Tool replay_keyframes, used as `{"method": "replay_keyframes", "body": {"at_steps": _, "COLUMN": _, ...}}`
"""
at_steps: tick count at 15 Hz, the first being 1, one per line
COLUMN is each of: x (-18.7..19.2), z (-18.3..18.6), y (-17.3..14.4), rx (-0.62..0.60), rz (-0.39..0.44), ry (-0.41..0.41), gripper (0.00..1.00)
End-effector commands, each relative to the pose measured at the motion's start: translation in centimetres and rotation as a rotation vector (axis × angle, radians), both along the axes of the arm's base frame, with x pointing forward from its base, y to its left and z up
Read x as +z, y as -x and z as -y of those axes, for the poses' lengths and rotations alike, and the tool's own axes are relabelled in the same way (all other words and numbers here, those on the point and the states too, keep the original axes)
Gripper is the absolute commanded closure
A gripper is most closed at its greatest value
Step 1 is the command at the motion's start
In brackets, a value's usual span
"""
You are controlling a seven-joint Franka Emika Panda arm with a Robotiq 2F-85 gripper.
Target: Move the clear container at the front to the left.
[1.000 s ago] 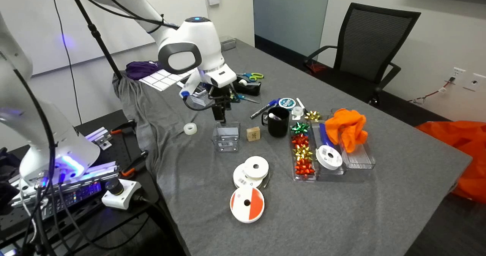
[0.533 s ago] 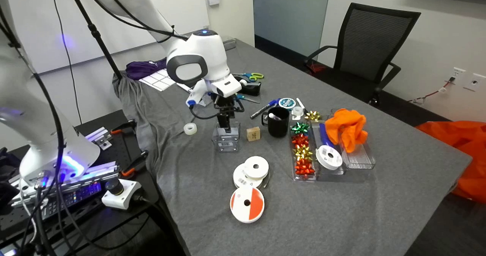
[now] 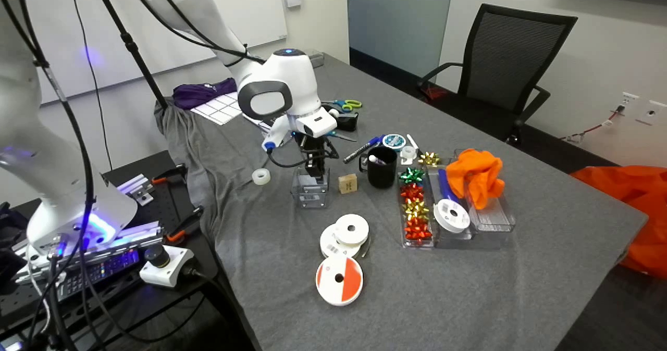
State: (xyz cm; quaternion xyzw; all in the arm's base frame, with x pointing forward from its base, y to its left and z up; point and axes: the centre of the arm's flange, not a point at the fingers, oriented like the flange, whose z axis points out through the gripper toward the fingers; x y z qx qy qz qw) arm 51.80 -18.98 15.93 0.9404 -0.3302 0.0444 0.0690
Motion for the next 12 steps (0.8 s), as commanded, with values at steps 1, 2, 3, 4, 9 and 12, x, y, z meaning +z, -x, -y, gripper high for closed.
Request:
{"method": "replay_keyframes", "body": {"at_steps": 1, "x": -0.2, "z": 0.0, "y": -0.4, "rx": -0.008, "rz": -0.010, "ry": -0.016, "gripper": 0.97}}
{"method": "replay_keyframes", "body": {"at_steps": 2, "x": 0.3, "z": -0.2, "y": -0.3, "rx": -0.008, "rz": -0.008, "ry": -0.029, "gripper": 1.00}}
{"method": "replay_keyframes", "body": {"at_steps": 3, "x": 0.9, "z": -0.4, "y": -0.4, "rx": -0.011, "rz": 0.007, "ry": -0.047, "gripper": 1.00}}
{"method": "replay_keyframes", "body": {"at_steps": 4, "x": 2.2, "z": -1.2, "y": -0.4, "rx": -0.015, "rz": 0.012, "ry": -0.069, "gripper": 1.00}}
{"method": "replay_keyframes", "body": {"at_steps": 9, "x": 8.9, "z": -6.3, "y": -0.8, "rx": 0.008, "rz": 0.004, "ry": -0.104, "gripper": 0.99}}
{"method": "replay_keyframes", "body": {"at_steps": 12, "x": 12.5, "z": -10.2, "y": -0.8, "rx": 0.128, "rz": 0.019, "ry": -0.126, "gripper": 0.99}}
